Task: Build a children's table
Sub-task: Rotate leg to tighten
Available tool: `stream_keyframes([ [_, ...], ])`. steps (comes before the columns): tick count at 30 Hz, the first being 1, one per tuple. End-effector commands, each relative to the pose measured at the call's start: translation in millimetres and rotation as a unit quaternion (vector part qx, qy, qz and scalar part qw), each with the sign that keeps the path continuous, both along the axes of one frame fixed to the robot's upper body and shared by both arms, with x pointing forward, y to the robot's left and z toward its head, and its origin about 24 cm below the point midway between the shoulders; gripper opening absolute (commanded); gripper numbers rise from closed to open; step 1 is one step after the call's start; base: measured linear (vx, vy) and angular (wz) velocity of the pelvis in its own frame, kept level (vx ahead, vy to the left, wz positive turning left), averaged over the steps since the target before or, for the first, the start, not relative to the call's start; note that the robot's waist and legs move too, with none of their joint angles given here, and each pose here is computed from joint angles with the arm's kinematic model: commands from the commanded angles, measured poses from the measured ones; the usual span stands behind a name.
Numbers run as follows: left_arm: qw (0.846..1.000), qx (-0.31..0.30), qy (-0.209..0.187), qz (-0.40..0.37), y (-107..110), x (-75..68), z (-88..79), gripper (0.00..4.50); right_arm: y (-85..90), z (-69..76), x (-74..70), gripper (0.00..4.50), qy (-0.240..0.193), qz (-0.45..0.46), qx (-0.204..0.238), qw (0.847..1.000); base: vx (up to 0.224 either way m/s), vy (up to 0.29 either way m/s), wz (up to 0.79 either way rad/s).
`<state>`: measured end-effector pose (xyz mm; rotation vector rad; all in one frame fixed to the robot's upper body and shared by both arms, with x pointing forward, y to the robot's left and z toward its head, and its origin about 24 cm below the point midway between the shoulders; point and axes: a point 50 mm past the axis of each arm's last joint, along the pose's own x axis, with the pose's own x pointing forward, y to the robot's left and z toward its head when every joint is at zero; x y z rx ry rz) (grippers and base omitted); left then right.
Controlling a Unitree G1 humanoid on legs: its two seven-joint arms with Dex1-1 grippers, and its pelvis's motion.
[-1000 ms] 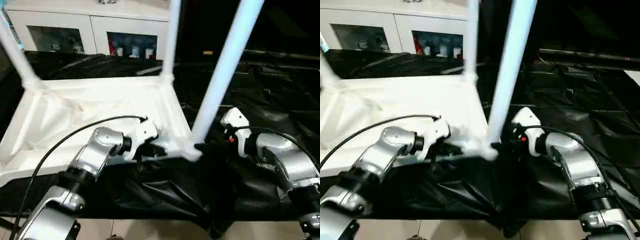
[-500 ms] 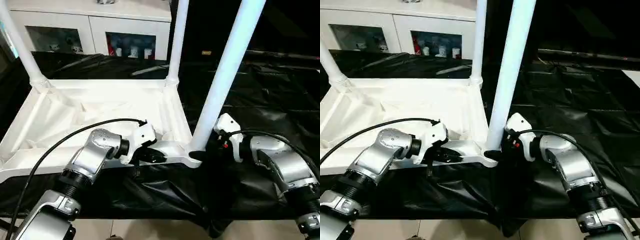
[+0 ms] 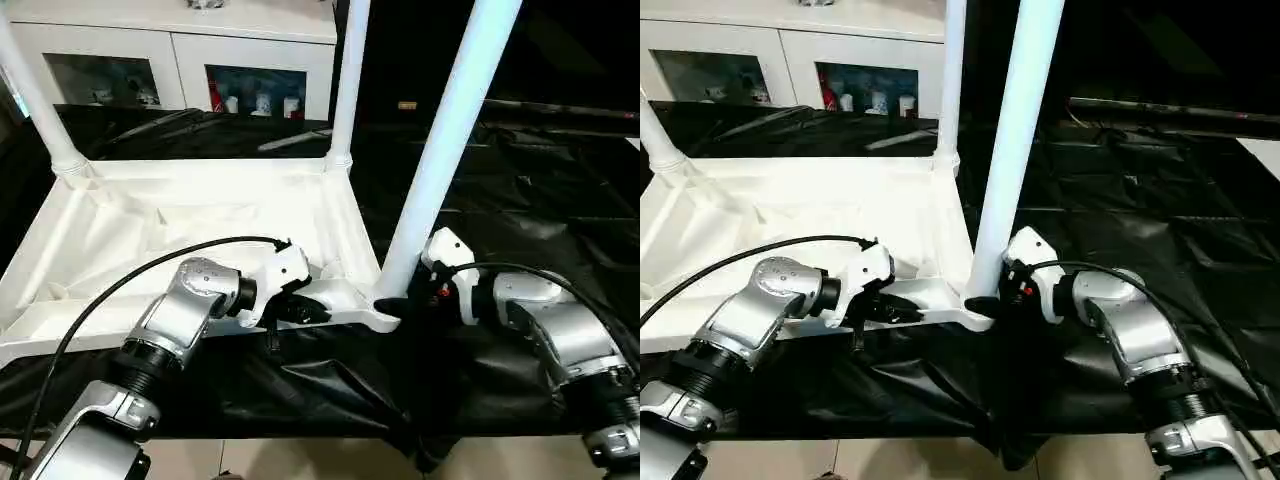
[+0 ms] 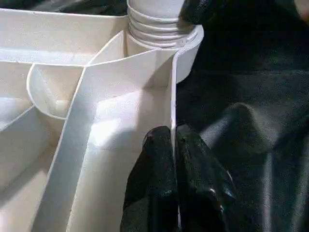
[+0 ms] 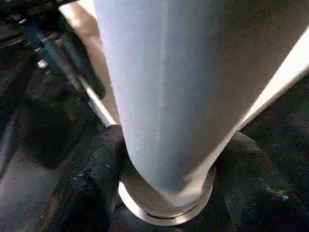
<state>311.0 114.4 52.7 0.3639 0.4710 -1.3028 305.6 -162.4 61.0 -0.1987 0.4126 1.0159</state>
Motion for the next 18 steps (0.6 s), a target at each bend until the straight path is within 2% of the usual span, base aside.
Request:
stream_keyframes([
  [1, 0.999, -0.01, -0.016, 0.035, -17, 10.0, 2.5, 0.0, 1.5, -11.8, 11.5, 2.5, 0.003, -0.102, -0.004, 0.995, 0.0, 0.0, 0.0],
  [4, 0.996, 0.002, -0.029, 0.087, -23, 20.2, 0.3, 0.0, 8.8, -21.1, 18.1, 2.41, 0.011, -0.173, 0.002, 0.985, 0.0, 0.0, 0.0],
  [8, 0.988, -0.005, -0.03, 0.154, -46, 31.4, 0.6, 0.0, 32.5, -29.9, 29.1, 2.19, 0.026, -0.281, 0.018, 0.959, 0.0, 0.0, 0.0],
  [9, 0.987, -0.006, -0.028, 0.16, -59, 32.0, 0.5, 0.0, 44.4, -30.4, 33.0, 2.19, 0.028, -0.304, 0.02, 0.952, 0.0, 0.0, 0.0],
  [10, 0.987, -0.006, -0.028, 0.161, -61, 32.0, 0.5, 0.0, 47.3, -30.4, 33.7, 2.19, 0.028, -0.307, 0.02, 0.951, 0.0, 0.0, 0.0],
  [12, 0.987, -0.005, -0.03, 0.159, -79, 30.4, 0.2, 0.0, 65.8, -28.8, 37.1, 2.19, 0.028, -0.315, 0.024, 0.948, 0.0, 0.0, 0.0],
  [14, 0.99, -0.013, -0.034, 0.136, -94, 26.6, 1.0, 0.0, 82.9, -23.2, 39.0, 2.19, 0.032, -0.304, 0.051, 0.951, 0.0, 0.0, 0.0],
  [15, 0.991, -0.016, -0.034, 0.129, -97, 25.3, 1.4, 0.0, 85.5, -19.9, 40.5, 2.48, 0.03, -0.307, 0.063, 0.949, 0.0, 0.0, 0.0],
  [16, 0.991, -0.016, -0.034, 0.128, -97, 25.3, 1.4, 0.0, 85.5, -19.6, 40.6, 2.48, 0.03, -0.306, 0.064, 0.95, 0.0, 0.0, 0.0],
  [18, 0.991, -0.016, -0.033, 0.125, -96, 25.4, 1.1, 0.0, 84.5, -17.3, 41.9, 2.8, 0.022, -0.297, 0.058, 0.953, 0.0, 0.0, 0.0],
])
